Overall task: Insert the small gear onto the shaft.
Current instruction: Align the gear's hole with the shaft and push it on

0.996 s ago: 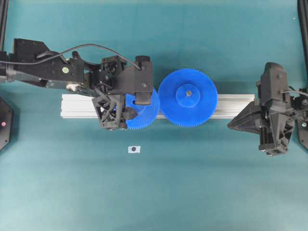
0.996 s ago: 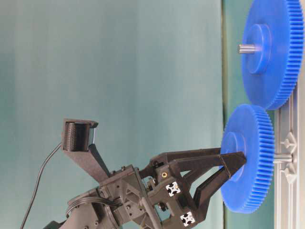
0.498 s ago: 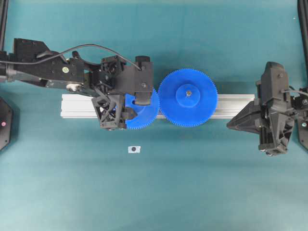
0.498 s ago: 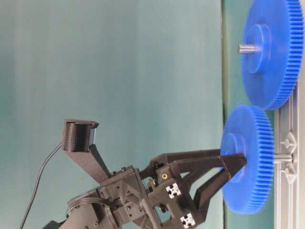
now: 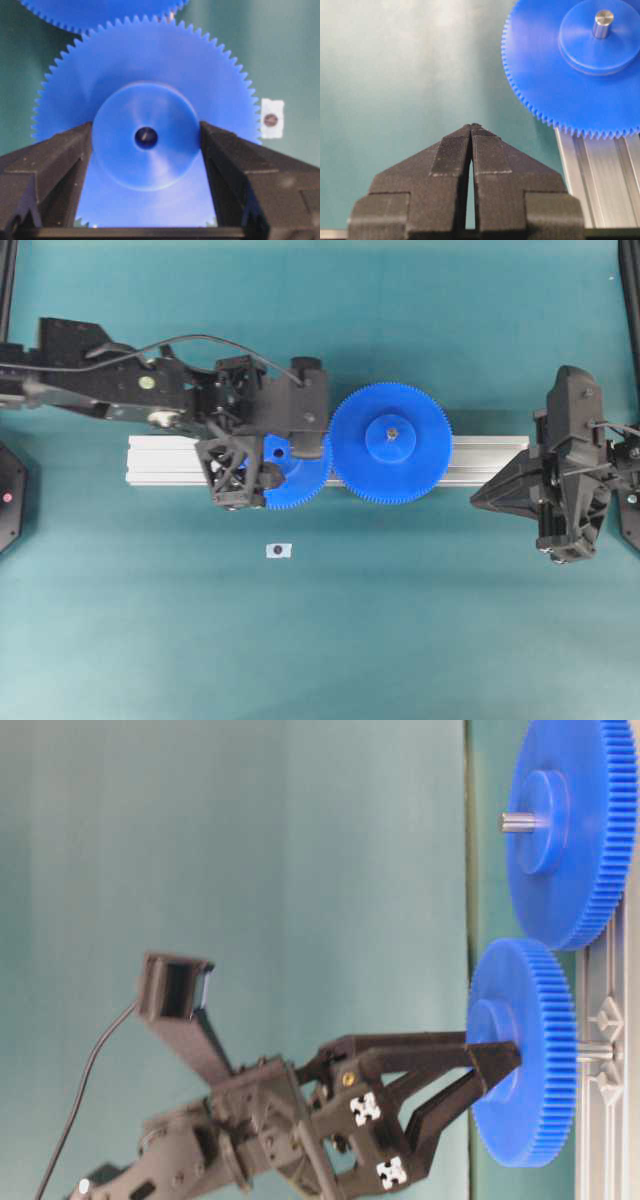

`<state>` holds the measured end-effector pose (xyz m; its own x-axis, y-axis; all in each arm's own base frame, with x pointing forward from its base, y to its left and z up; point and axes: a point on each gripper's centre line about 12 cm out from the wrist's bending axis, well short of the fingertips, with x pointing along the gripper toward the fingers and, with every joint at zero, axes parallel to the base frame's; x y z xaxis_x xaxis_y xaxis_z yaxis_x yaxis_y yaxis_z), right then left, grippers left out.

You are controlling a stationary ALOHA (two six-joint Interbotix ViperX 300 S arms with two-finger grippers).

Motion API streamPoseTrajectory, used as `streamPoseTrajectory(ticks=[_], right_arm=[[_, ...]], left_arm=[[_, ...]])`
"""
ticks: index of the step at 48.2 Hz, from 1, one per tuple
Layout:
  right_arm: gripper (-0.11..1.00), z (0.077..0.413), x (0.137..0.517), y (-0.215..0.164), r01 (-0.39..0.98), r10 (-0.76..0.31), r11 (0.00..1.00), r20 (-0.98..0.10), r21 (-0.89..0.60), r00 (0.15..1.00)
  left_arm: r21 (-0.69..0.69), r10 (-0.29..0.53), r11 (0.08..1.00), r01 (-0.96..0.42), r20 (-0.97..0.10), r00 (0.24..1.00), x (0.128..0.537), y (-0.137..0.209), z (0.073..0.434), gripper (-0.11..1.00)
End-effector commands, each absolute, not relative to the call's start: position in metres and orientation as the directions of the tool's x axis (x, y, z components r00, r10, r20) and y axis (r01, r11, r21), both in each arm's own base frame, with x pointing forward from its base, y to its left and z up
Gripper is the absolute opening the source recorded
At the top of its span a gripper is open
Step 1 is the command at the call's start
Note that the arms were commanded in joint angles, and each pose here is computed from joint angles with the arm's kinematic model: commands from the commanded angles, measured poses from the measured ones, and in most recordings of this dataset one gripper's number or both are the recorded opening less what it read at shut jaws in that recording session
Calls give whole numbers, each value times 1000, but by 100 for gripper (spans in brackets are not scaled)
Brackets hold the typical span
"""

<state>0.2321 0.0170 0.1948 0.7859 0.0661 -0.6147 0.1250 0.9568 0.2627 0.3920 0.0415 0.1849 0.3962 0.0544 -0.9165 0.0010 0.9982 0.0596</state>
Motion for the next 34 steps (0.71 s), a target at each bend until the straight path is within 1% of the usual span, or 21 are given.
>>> streamPoseTrajectory(ticks=[1, 16, 21, 23, 26, 28, 34], right_arm=[[4, 200, 234, 17, 123, 68, 954, -595, 274, 801], [4, 204, 231, 17, 119, 68, 954, -583, 277, 810], [4, 204, 229, 17, 116, 70, 954, -580, 277, 811], [4, 204, 228, 17, 117, 69, 953, -579, 278, 812], [4, 206, 228, 17, 115, 70, 953, -574, 280, 816], [4, 206, 228, 17, 114, 70, 953, -573, 280, 817], [4, 206, 227, 17, 113, 71, 953, -570, 281, 818]], left_arm=[[58, 54, 998, 0, -931, 361, 395, 44, 172, 71], [59, 60, 998, -14, -925, 374, 400, 48, 179, 71], [58, 59, 998, -15, -929, 366, 399, 48, 179, 71], [55, 57, 998, -16, -929, 364, 399, 47, 180, 74], [55, 58, 998, -17, -929, 366, 401, 48, 183, 83], [57, 59, 998, -17, -924, 377, 402, 48, 188, 86], [64, 64, 998, -15, -902, 427, 407, 48, 209, 85]])
